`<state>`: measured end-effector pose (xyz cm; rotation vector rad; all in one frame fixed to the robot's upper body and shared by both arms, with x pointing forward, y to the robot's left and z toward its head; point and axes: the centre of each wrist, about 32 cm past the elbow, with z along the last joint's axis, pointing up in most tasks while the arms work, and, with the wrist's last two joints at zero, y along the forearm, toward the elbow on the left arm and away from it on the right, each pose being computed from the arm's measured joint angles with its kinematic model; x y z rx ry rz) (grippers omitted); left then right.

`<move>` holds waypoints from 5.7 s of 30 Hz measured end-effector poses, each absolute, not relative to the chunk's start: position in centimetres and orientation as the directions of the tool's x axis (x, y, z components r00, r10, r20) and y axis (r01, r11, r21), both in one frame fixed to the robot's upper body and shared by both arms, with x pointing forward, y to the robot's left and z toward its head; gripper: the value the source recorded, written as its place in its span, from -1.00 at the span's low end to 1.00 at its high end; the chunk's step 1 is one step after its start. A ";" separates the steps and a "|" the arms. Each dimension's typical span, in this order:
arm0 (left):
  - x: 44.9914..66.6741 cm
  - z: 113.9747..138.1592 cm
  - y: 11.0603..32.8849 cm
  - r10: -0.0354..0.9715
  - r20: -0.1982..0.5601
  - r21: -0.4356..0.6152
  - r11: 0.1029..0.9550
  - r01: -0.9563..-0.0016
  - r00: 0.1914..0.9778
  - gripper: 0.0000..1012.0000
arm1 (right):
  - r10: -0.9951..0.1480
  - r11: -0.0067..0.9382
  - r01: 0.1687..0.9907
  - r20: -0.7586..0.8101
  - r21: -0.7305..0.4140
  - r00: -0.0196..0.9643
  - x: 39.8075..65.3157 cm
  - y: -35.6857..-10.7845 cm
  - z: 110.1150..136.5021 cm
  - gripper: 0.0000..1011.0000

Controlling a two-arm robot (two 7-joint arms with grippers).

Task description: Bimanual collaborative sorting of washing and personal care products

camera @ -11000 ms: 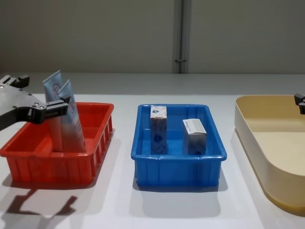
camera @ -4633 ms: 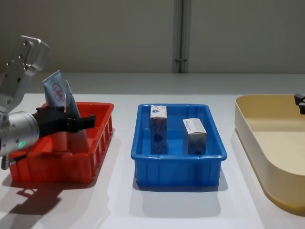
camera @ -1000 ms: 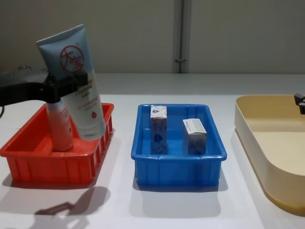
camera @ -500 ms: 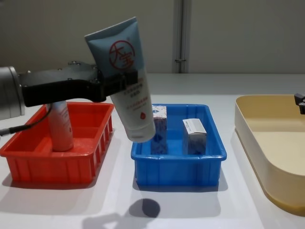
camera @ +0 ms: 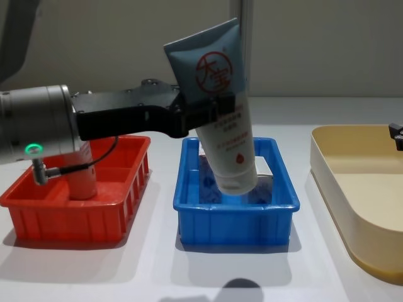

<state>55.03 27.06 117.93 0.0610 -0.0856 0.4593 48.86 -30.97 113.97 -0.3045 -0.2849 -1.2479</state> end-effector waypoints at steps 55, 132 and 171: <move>54.5 118.3 22.0 0.265 0.084 0.007 0.964 -0.267 0.961 -0.50 | -0.880 0.287 0.955 0.374 -0.070 0.292 48.9 -31.0 114.0 0.98; 54.5 118.3 22.1 0.265 0.084 0.008 0.964 -0.267 0.960 -0.50 | -0.366 0.929 0.369 0.139 0.002 0.920 52.4 -30.1 114.5 0.98; 54.5 118.3 22.1 0.265 0.084 0.008 0.964 -0.267 0.961 -0.50 | -0.314 0.949 0.316 0.123 0.002 0.942 53.8 -27.8 114.1 0.55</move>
